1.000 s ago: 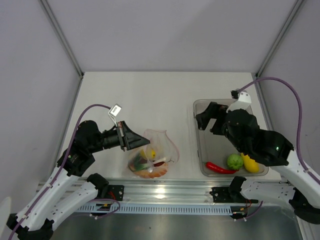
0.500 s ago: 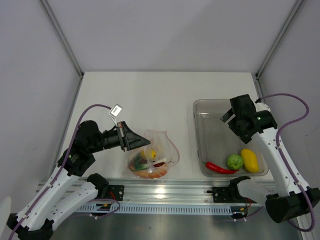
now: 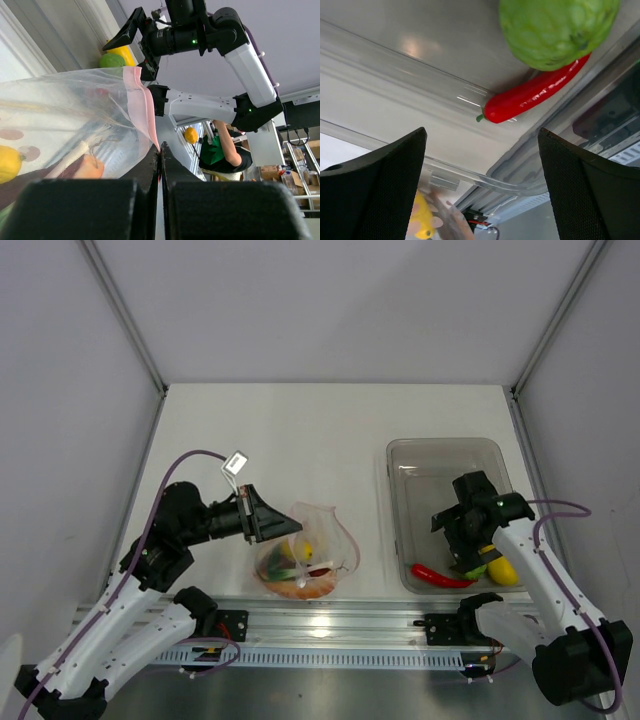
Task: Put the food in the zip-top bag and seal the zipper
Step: Pick up the fake vegetable from the bin.
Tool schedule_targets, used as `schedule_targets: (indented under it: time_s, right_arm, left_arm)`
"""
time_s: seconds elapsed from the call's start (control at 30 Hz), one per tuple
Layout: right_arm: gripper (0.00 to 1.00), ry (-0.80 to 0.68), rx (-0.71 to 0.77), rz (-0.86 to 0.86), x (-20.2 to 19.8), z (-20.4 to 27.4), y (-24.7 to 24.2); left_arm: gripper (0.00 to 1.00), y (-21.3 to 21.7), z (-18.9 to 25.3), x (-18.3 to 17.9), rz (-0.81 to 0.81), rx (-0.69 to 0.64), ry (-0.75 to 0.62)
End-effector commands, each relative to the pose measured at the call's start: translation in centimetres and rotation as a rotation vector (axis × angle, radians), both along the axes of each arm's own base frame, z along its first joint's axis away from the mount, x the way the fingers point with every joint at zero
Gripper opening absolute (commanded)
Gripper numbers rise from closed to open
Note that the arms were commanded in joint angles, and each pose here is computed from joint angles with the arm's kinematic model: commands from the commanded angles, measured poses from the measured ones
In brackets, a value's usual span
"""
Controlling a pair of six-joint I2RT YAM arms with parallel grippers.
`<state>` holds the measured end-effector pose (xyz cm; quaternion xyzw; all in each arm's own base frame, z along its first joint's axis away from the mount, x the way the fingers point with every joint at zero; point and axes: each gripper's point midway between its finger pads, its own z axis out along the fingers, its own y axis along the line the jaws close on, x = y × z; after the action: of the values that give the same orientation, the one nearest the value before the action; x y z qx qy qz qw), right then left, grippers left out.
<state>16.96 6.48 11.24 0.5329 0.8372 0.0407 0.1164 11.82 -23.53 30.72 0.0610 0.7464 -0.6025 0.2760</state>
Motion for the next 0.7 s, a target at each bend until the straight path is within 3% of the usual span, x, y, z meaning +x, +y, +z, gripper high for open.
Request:
schedule_targets:
  time_s: [0.0,0.67]
  right_arm:
    - [0.93,-0.007,0.067,-0.14,-0.5,0.0,0.5]
    - [0.93,0.17,-0.012,-0.187,-3.4,-5.9,1.9]
  left_arm:
    - [0.01,-0.2,0.9,-0.1,-0.02,-0.041,-0.028]
    - [0.01,-0.5,0.1,-0.1,-0.044,-0.055,-0.013]
